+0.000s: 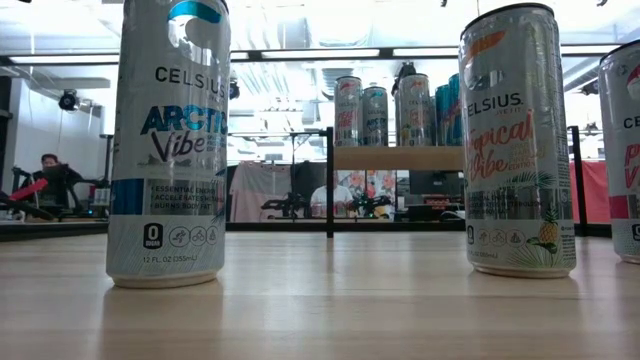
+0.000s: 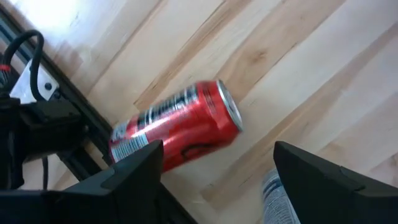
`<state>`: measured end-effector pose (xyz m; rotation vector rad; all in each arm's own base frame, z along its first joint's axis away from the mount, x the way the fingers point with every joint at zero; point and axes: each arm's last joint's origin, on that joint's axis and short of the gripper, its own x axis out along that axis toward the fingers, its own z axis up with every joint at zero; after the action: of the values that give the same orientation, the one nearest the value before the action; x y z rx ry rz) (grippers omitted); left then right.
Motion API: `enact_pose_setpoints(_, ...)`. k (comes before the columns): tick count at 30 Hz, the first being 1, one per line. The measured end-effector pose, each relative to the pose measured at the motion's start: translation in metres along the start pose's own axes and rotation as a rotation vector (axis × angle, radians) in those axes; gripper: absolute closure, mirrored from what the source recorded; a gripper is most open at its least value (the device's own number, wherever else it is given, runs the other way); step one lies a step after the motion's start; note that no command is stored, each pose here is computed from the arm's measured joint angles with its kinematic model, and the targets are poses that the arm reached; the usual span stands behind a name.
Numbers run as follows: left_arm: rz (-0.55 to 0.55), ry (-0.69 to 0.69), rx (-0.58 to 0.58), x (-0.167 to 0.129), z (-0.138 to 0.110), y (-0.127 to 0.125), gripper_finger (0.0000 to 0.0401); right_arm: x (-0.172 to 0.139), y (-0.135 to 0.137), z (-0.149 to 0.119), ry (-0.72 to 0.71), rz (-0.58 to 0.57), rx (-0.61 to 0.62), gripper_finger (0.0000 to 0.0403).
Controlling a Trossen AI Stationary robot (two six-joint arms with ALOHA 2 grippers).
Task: Place canned beverage on shelf
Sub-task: Put the red black soda can on the shelf aligned with the red white soda cans
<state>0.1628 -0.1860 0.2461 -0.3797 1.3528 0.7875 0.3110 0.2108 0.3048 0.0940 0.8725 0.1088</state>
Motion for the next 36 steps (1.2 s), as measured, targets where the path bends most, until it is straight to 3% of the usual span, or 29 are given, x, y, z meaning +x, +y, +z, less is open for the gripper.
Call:
enact_pose_setpoints(14, 0.001, 0.003, 0.130, 0.000, 0.000, 0.000, 0.0113, 0.000, 0.000, 0.000, -0.001, 0.000, 0.003, 0.0390)
enact_pose_setpoints(23, 0.014, -0.048, 0.392, 0.001, 0.010, 0.000, 0.0113, 0.000, 0.000, 0.000, -0.005, 0.001, -0.004, 0.0390)
enact_pose_setpoints(36, 0.108, 0.000, 0.780, 0.030, 0.068, 0.008, 0.0113, 0.000, -0.001, 0.002, -0.037, -0.057, -0.064, 0.0390)
